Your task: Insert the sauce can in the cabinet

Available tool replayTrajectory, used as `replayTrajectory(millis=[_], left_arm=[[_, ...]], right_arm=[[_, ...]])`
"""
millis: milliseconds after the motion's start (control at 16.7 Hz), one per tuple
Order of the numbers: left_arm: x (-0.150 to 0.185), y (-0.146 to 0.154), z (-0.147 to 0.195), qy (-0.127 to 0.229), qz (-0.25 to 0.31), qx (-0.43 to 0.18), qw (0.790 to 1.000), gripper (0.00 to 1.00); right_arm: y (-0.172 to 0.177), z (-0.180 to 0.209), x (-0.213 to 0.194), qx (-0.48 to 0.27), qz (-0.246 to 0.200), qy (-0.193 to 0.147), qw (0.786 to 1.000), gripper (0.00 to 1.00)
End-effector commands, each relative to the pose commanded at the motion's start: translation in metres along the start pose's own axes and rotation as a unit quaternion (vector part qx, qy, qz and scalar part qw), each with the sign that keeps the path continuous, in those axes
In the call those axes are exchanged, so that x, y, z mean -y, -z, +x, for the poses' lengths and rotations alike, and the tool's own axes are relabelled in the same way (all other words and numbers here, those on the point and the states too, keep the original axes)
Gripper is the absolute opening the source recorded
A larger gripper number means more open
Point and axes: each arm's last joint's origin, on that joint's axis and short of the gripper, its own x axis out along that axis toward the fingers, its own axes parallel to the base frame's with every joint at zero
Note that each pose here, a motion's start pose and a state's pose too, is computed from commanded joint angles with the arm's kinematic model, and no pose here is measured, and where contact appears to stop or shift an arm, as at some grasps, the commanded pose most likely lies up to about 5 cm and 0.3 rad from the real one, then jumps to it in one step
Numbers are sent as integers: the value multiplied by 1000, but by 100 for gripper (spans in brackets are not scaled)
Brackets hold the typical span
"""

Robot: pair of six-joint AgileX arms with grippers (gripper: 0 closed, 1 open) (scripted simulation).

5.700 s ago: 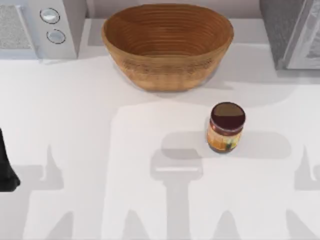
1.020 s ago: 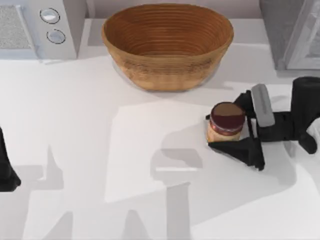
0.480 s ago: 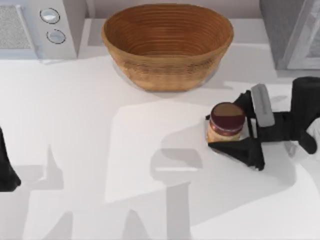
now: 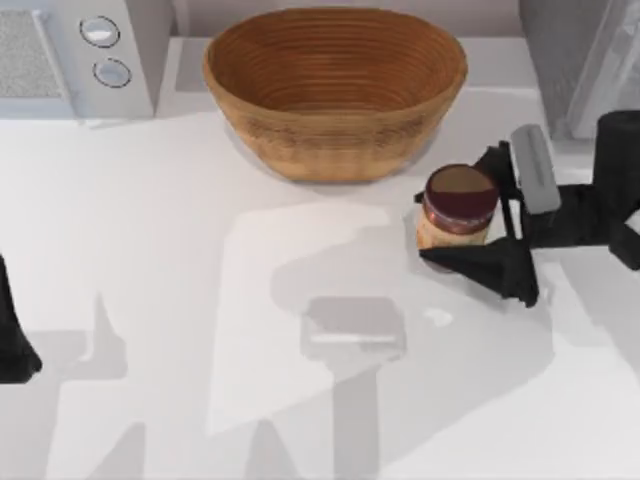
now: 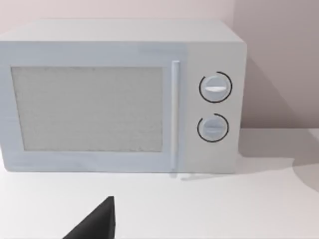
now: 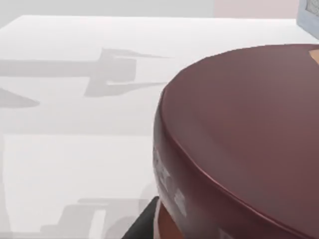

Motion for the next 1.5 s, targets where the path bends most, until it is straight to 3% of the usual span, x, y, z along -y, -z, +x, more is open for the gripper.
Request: replayTrajectory(millis=[480, 840, 1020, 1140, 1260, 1380, 1500], left_arm=[[0, 0, 0, 0, 0, 0, 1000, 100], [0, 0, 0, 0, 0, 0, 1000, 100], [0, 0, 0, 0, 0, 0, 1000, 100], [0, 0, 0, 0, 0, 0, 1000, 100], [0, 0, 0, 0, 0, 0, 1000, 100], [0, 0, 0, 0, 0, 0, 1000, 100], [0, 0, 0, 0, 0, 0, 1000, 100]], right_arm=[[-98, -10, -7, -2, 13, -1, 1000, 0], [-100, -11, -8, -2, 14, -1, 1000, 0], [-93, -13, -22, -16, 70, 13, 997, 0], [-93, -18, -41, -35, 118, 43, 991, 0], [-99, -28, -64, -59, 152, 94, 982, 0], [-111, -41, -91, -80, 160, 162, 970, 0], [-128, -55, -121, -93, 141, 243, 955, 0]])
